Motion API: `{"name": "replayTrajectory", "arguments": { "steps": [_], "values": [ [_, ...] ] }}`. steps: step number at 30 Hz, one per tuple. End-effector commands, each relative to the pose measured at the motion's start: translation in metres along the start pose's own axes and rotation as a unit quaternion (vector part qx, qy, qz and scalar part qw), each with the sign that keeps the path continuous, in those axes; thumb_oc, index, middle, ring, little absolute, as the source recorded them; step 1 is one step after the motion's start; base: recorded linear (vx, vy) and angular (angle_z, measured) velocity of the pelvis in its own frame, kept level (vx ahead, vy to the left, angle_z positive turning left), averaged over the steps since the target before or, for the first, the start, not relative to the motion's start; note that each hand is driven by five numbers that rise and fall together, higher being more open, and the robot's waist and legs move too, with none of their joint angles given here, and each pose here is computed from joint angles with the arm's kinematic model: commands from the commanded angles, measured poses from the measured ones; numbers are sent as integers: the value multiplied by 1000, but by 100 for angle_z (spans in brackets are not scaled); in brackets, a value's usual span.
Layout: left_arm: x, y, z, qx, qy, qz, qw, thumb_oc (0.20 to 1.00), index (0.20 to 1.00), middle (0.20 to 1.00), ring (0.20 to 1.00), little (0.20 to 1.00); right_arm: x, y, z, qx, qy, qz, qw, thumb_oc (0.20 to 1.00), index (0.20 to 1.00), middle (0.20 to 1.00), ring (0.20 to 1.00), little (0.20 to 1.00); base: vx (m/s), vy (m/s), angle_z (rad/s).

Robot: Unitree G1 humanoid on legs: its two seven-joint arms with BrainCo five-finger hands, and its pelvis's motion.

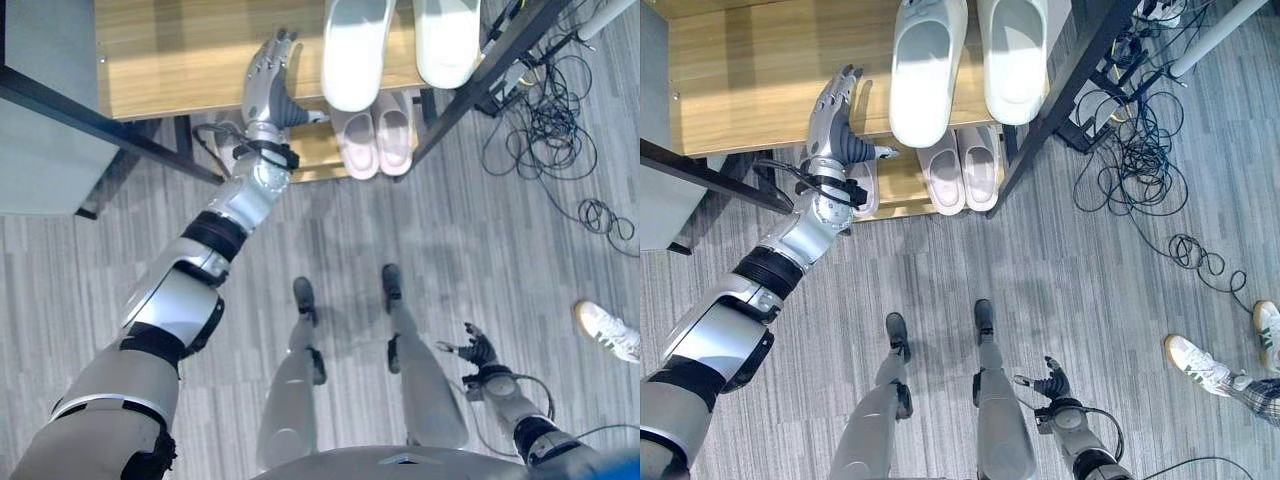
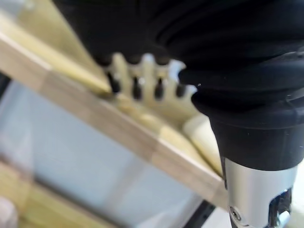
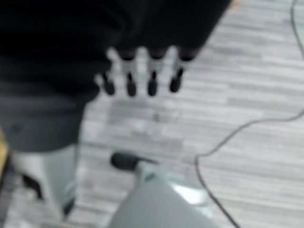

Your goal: Arrange the slippers neatly on the shoe rack.

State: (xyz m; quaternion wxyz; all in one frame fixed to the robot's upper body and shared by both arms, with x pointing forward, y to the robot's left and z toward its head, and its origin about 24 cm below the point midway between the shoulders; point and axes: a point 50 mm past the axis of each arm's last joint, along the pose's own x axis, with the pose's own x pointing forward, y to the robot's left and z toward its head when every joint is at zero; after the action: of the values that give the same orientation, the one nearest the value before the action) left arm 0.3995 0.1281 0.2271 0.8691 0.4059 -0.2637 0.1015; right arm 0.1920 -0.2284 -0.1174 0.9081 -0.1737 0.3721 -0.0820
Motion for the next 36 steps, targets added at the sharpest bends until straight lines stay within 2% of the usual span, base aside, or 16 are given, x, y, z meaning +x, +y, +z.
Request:
{"name": "replayTrajectory", "arguments": {
  "steps": [1,7,26,36],
  "values": [
    [21,16,30,-40,-53,4,998,1000,1000,1000,1000,1000,5,-6,15,-6,-18,-8,1000,1000,1000,1000,1000,1000,0,0,0],
    [20,2,44,-86,-58,-28,994,1000,1000,1000,1000,1000,8,-10,19,-9,-14,-13,1000,1000,1000,1000,1000,1000,0,0,0],
    [16,-20,64,-141,-62,-60,986,1000,1000,1000,1000,1000,8,-15,14,-12,0,-18,1000,1000,1000,1000,1000,1000,0,0,0],
    [19,-26,77,-137,-71,-60,986,1000,1000,1000,1000,1000,9,-21,14,-18,-1,-24,1000,1000,1000,1000,1000,1000,0,0,0]
  ]
}}
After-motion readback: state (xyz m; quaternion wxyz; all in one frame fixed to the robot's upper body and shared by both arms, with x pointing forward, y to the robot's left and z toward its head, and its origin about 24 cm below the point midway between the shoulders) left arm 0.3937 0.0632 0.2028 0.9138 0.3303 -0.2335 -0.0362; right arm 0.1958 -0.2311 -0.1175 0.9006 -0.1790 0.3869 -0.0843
